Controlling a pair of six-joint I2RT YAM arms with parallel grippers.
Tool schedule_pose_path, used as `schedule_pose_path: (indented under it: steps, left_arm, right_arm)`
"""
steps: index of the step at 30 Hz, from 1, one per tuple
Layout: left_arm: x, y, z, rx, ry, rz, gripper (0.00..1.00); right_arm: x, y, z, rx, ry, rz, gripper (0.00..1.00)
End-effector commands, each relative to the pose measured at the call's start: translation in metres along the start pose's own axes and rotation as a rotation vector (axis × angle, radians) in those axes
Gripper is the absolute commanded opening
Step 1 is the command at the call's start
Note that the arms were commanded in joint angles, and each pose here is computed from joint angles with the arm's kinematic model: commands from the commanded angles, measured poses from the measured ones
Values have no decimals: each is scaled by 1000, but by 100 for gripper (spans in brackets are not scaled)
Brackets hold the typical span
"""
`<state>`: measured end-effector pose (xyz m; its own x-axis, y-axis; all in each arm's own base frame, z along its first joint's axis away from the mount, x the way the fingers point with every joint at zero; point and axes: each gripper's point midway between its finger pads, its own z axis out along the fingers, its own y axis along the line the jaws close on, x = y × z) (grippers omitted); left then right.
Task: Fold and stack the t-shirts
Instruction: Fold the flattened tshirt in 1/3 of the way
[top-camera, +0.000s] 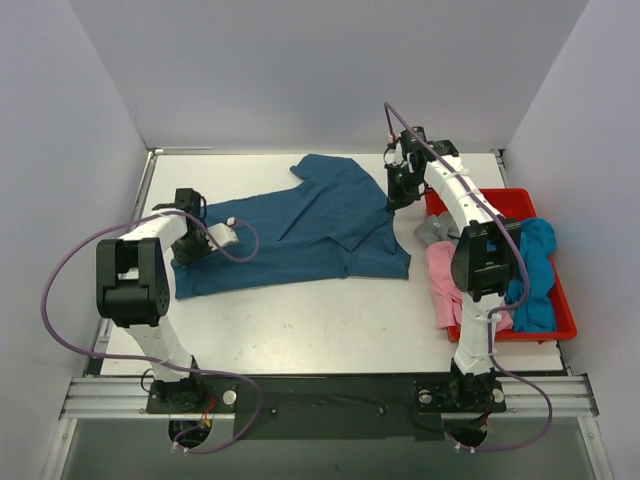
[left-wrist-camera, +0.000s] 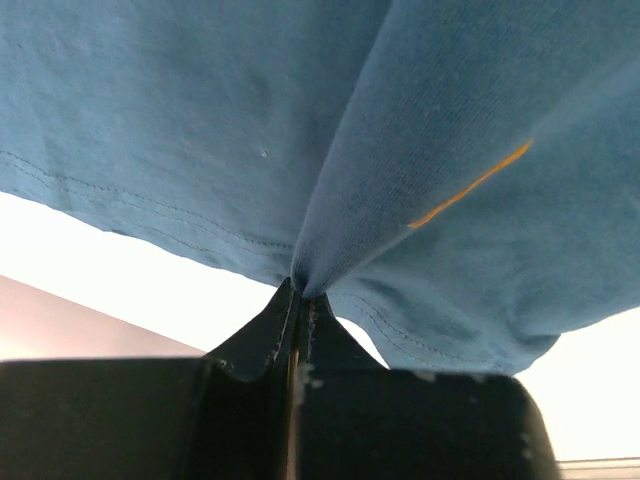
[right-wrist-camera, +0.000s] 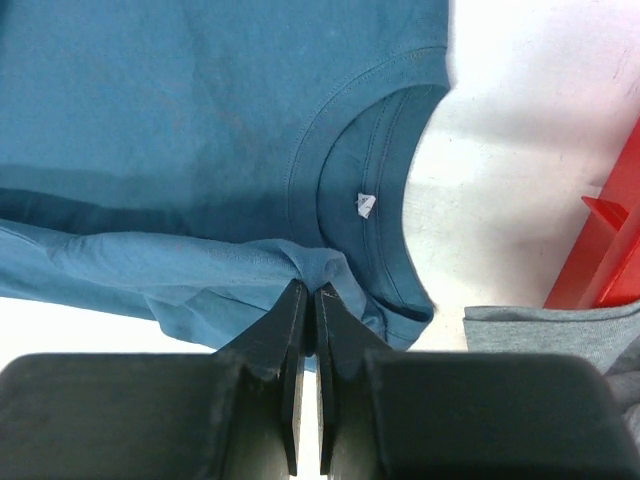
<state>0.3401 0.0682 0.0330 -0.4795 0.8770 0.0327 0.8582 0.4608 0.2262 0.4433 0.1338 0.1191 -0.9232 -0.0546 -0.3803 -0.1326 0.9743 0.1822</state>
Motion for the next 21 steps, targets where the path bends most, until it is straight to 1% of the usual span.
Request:
schedule_pose_path:
  steps: [1, 2, 6, 7, 8, 9, 10, 11, 12, 13, 14, 15, 16, 17, 18, 19, 20, 21]
  left_arm:
    - [-7, 31, -4, -84, -9, -74, 0]
    - [-8, 32, -4, -87, -11, -85, 0]
    - [-14, 46, -3, -144, -34, -126, 22]
    - [-15, 49, -2, -156, -35, -136, 32]
    - [-16, 54, -3, -179, -38, -160, 37]
    - [-16, 58, -5, -194, -40, -177, 47]
    - [-17, 65, -11, -221, -42, -206, 52]
    - [-17, 69, -14, -231, -47, -226, 57]
    - [-18, 75, -23, -250, -60, -235, 61]
    - [-21, 79, -30, -259, -80, -236, 61]
    - [-23, 81, -41, -267, -97, -232, 63]
    - [-29, 80, -48, -256, -134, -219, 63]
    - [-31, 78, -62, -253, -158, -213, 63]
    - [-39, 71, -67, -220, -206, -187, 63]
    - [-36, 58, -76, -187, -212, -169, 63]
    - [-41, 48, -78, -156, -236, -134, 63]
    - [-33, 30, -79, -117, -219, -117, 63]
    - [-35, 18, -79, -88, -239, -78, 63]
  right_arm:
    - [-5, -6, 10, 17, 6, -7, 0]
    - [-6, -7, 10, 23, 4, -9, 0]
    - [-11, -11, 16, 58, -10, -15, 0]
    - [-13, -13, 20, 73, -9, -16, 0]
    - [-14, -14, 23, 80, -7, -19, 10]
    - [-14, -19, 22, 111, -7, -16, 19]
    - [-17, -19, 18, 125, -17, -16, 36]
    - [-17, -23, 14, 159, -20, -11, 40]
    - [-20, -26, 1, 192, -47, -11, 48]
    - [-20, -27, -5, 206, -56, -8, 52]
    - [-20, -27, -22, 225, -84, -11, 54]
    - [-15, -32, -27, 257, -84, -5, 56]
    - [-9, -32, -43, 276, -102, 8, 58]
    - [0, -33, -49, 282, -99, 17, 59]
    - [21, -34, -52, 286, -71, 39, 60]
    - [30, -33, -56, 285, -63, 47, 62]
    - [54, -35, -53, 294, -21, 72, 62]
    - [66, -36, -52, 301, 1, 79, 63]
